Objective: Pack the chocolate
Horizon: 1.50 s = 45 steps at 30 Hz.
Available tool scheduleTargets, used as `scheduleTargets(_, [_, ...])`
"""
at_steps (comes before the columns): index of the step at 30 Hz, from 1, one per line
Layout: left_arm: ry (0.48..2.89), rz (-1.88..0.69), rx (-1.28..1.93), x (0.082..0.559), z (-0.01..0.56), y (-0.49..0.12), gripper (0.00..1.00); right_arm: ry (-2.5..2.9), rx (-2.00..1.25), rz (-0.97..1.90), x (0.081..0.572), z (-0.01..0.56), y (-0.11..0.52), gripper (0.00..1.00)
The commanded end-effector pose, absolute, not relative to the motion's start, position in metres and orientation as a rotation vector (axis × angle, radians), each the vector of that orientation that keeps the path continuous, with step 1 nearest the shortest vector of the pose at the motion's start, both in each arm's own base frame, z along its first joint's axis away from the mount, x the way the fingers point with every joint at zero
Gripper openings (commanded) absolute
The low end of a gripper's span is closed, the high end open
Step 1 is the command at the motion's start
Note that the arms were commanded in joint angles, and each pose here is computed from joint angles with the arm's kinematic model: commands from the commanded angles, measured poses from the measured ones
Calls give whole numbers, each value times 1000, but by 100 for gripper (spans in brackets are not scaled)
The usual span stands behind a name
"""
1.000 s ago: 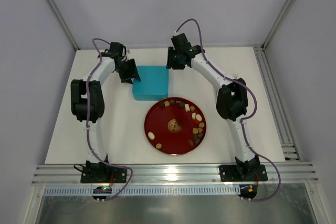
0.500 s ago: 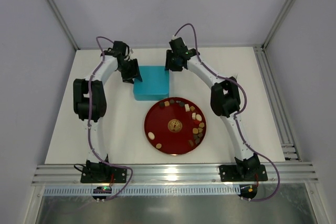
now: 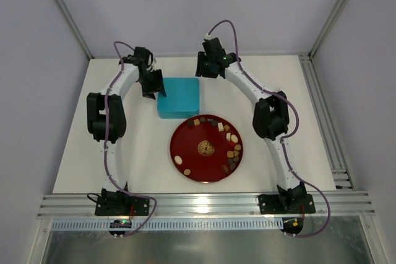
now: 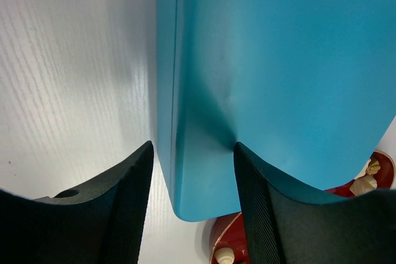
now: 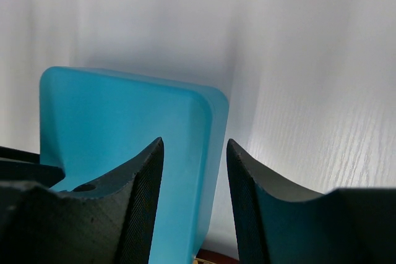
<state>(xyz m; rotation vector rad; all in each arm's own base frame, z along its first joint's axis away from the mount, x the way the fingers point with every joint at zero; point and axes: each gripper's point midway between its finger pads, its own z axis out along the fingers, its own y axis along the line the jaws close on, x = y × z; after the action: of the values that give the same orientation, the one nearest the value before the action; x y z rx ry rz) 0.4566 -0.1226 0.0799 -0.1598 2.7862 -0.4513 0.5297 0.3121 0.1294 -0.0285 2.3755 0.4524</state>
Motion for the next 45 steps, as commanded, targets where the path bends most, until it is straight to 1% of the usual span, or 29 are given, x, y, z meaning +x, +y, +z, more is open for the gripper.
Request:
scheduleTargets(1, [2787, -388, -155, 460, 87, -110, 55, 2236, -50, 509, 531, 197, 312, 48])
scheduleTargets(7, [2707, -396, -188, 476, 108, -102, 57, 2188, -57, 535, 525, 221, 307, 48])
scheduleTargets(14, [2576, -443, -208, 511, 126, -102, 57, 2170, -80, 529, 517, 237, 302, 49])
scheduleTargets(17, [2555, -429, -233, 526, 119, -101, 57, 2186, -81, 520, 513, 231, 299, 48])
scheduleTargets(18, [2579, -426, -239, 528, 104, -102, 57, 2189, -81, 518, 512, 230, 298, 49])
scheduleTargets(20, [2598, -398, -262, 532, 91, -99, 56, 2191, -84, 518, 510, 229, 298, 49])
scheduleTargets(24, [2719, -355, -249, 524, 47, -104, 54, 2216, -92, 505, 506, 216, 295, 49])
scheduleTargets(28, [2737, -376, -252, 515, 34, -108, 54, 2223, -92, 501, 504, 211, 294, 48])
scheduleTargets(34, [2643, -401, -238, 526, 73, -110, 55, 2204, -111, 542, 501, 223, 298, 48])
scheduleTargets(41, [2447, -451, -203, 542, 162, -111, 56, 2157, -118, 546, 496, 247, 293, 48])
scheduleTargets(44, [2387, -490, -190, 533, 196, -115, 56, 2128, -116, 556, 488, 259, 289, 51])
scheduleTargets(45, [2402, -490, -189, 526, 192, -118, 56, 2120, -115, 559, 486, 261, 287, 52])
